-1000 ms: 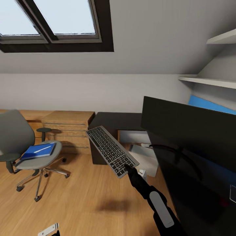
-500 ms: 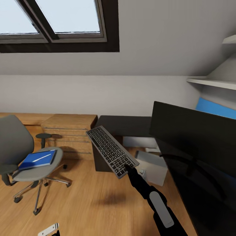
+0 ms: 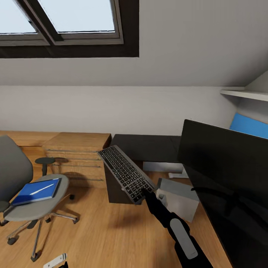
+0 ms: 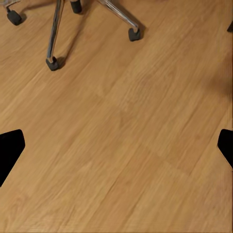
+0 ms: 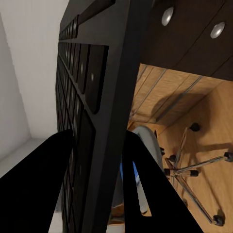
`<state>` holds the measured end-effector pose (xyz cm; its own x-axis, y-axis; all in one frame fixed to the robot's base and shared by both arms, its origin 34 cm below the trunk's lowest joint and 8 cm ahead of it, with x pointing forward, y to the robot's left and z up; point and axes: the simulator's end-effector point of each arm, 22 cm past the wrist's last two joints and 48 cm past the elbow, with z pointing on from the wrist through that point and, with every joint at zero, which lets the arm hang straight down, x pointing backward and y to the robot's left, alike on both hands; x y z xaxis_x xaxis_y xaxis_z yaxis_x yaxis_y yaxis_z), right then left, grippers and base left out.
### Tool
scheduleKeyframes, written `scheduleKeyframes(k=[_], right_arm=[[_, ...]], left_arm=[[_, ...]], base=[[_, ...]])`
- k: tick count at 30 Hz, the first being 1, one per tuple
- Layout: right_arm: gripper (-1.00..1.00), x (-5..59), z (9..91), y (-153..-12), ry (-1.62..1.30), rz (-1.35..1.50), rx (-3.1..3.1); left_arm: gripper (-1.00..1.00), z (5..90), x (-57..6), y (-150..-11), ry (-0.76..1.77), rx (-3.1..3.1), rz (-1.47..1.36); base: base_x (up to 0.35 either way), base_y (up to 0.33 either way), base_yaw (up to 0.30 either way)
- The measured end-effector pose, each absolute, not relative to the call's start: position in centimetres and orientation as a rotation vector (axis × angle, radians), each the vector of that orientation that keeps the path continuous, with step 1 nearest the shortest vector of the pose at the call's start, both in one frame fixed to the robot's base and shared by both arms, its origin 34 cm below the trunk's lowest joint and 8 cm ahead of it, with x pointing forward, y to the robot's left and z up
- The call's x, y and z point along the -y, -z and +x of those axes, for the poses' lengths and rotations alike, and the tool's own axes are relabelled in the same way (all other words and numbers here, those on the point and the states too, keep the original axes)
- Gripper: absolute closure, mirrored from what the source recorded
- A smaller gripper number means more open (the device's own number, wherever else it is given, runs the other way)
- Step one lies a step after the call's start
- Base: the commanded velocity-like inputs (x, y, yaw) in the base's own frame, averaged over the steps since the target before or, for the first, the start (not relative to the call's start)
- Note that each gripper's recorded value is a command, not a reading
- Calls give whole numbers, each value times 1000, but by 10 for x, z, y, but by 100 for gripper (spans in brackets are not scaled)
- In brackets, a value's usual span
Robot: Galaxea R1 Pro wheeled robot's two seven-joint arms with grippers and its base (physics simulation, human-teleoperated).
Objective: In the bedroom, organize the workspace by keeping the computer under the desk, ensuring the monitor is on the desk, placing the keyboard on the desk next to the monitor, placing the mouse on the desk next to the keyboard, moving the folder from the swivel chair onto the desk next to the mouse, stacking the notebook on top of the folder with the pen on top of the notebook, and positioning the swivel chair next to the desk.
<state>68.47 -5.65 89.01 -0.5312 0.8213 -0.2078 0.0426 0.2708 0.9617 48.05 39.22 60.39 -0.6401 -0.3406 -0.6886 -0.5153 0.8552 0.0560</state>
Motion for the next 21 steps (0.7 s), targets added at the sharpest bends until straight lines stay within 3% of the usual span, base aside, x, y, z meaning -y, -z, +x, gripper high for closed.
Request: scheduleKeyframes(k=[9,14,21], right_arm=[[100,58,686,-886,-1308,806,-1799],[100,96,701,-871,-1067,946,-1683],[100,90,696,-854,-1034,991,-1698]], left_arm=[[-100,480,-392,-604,-322,-2323,-616],[-100,481,-392,-604,-323,-2322,-617],[-100,481,-392,-604,-322,-2322,-616]], base=[[325,1,0],[325,0,0],[325,0,0]])
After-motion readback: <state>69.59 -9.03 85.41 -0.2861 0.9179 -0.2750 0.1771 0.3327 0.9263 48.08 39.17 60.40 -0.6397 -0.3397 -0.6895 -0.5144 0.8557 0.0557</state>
